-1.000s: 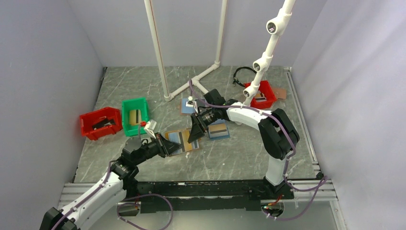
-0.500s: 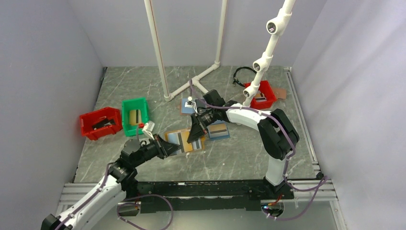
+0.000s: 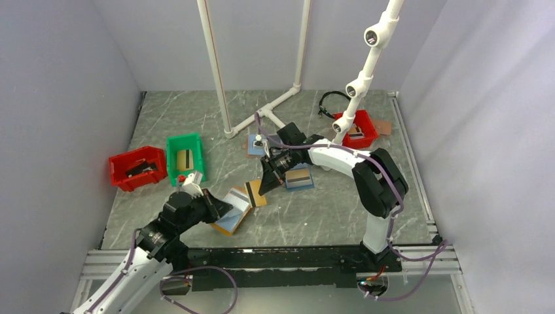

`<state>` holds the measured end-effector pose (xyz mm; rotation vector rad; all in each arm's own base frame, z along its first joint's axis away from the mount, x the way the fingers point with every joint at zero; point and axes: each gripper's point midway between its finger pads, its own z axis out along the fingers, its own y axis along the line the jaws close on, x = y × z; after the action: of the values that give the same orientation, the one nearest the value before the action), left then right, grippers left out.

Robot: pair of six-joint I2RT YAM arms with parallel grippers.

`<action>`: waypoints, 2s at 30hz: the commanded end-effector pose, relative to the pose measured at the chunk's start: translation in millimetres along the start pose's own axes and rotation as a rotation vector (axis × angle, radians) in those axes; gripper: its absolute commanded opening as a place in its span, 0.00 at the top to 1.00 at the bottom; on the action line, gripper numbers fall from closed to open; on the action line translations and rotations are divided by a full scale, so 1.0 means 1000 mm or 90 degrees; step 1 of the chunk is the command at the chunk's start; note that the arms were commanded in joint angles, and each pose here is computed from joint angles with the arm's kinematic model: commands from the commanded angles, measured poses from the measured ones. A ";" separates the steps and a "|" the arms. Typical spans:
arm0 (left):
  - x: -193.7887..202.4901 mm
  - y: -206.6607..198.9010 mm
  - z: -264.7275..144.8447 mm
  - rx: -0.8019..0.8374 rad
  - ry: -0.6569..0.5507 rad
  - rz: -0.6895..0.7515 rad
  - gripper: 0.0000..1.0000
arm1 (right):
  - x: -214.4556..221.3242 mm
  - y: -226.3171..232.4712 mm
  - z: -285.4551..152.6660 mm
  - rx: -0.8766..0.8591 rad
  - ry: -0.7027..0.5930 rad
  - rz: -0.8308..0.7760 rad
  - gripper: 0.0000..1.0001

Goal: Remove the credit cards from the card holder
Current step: Remove the credit card from the card holder, then place the credit card in the storage box.

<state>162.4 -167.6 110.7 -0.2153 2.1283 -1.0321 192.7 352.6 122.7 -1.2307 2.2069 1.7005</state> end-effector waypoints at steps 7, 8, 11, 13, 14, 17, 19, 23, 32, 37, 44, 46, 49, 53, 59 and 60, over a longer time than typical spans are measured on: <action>0.001 0.031 -0.008 -0.147 0.019 -0.038 1.00 | -0.062 -0.004 0.000 0.240 0.059 -0.304 1.00; 0.002 0.034 -0.009 -0.158 0.019 -0.047 1.00 | -0.074 -0.003 0.002 0.256 0.052 -0.317 1.00; 0.006 0.043 -0.014 -0.198 0.024 -0.076 1.00 | -0.115 0.000 0.012 0.289 0.009 -0.349 1.00; 0.002 0.051 -0.019 -0.229 0.001 -0.099 1.00 | -0.140 0.002 0.022 0.301 -0.023 -0.362 1.00; 0.001 0.053 -0.021 -0.241 -0.006 -0.111 1.00 | -0.152 0.003 0.027 0.305 -0.037 -0.368 1.00; 0.000 0.060 -0.029 -0.272 -0.029 -0.145 1.00 | -0.185 0.001 0.044 0.318 -0.082 -0.370 1.00; 0.000 0.068 -0.034 -0.301 -0.041 -0.172 1.00 | -0.206 -0.001 0.056 0.319 -0.121 -0.362 1.00; 0.001 0.084 -0.043 -0.369 -0.065 -0.215 1.00 | -0.244 -0.005 0.079 0.334 -0.195 -0.346 1.00; 0.004 0.087 -0.043 -0.386 -0.053 -0.213 1.00 | -0.281 -0.015 0.127 0.347 -0.275 -0.352 1.00; 0.003 0.081 -0.040 -0.353 -0.050 -0.199 1.00 | -0.277 -0.038 0.130 0.396 -0.275 -0.349 0.57; 0.004 0.046 -0.024 -0.216 0.000 -0.118 1.00 | -0.290 0.009 0.078 0.419 -0.271 -0.422 0.42; -0.001 0.030 -0.019 -0.161 0.002 -0.090 1.00 | -0.273 0.039 0.061 0.368 -0.224 -0.454 0.40; -0.001 0.009 -0.010 -0.085 0.023 -0.050 1.00 | -0.221 0.071 0.044 0.262 -0.114 -0.500 0.38; 0.010 -0.014 0.009 0.003 0.090 -0.021 1.00 | -0.136 0.089 0.007 0.178 0.000 -0.517 0.35; 0.015 -0.033 0.042 0.060 0.155 0.010 1.00 | -0.020 0.068 -0.020 0.140 0.074 -0.455 0.35; 0.015 -0.036 0.048 0.065 0.161 0.017 1.00 | -0.007 0.065 -0.020 0.135 0.076 -0.443 0.35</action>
<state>160.4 -190.7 75.1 -0.2330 2.4343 -1.0275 204.5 374.3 250.2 -1.6521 1.5576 0.9770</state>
